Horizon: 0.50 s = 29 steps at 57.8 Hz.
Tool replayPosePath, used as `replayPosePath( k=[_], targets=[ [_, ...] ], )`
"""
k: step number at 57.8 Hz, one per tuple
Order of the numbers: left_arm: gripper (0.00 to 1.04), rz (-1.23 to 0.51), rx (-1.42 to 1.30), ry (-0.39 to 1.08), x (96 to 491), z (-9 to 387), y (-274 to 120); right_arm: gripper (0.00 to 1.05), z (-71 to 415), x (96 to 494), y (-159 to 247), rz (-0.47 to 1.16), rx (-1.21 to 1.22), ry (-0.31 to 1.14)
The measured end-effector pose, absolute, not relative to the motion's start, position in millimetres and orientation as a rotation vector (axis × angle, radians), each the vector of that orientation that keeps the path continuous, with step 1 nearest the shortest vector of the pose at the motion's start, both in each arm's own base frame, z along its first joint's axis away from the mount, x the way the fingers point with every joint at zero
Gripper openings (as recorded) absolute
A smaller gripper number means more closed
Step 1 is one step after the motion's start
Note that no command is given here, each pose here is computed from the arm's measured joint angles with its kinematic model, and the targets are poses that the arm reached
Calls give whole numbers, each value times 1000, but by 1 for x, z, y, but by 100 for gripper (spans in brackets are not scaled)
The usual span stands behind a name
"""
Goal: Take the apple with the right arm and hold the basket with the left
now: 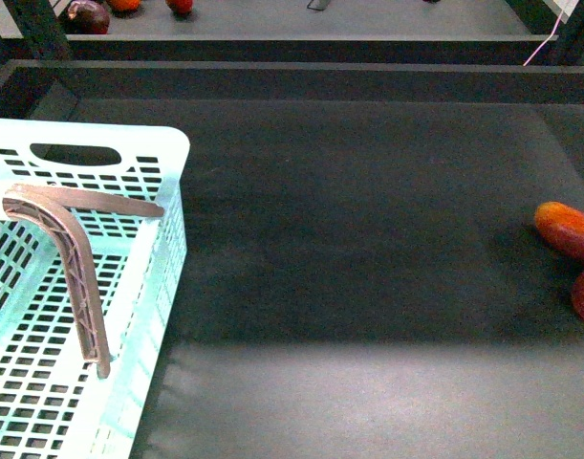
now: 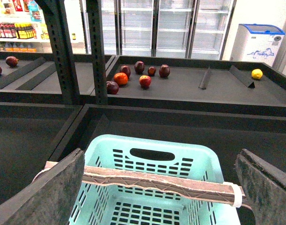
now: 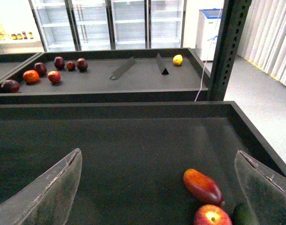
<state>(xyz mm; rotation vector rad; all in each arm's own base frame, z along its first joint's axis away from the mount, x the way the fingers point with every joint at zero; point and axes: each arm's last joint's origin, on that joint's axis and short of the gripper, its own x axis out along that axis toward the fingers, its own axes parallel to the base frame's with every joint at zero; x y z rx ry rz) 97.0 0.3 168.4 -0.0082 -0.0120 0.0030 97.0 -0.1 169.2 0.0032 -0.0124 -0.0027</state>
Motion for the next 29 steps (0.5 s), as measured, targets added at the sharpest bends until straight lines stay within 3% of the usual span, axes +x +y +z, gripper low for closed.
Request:
replayPosePath(
  k=[29],
  targets=[
    [98, 3, -9, -12, 97, 168, 0, 96, 169, 97, 0, -3, 3, -12]
  ],
)
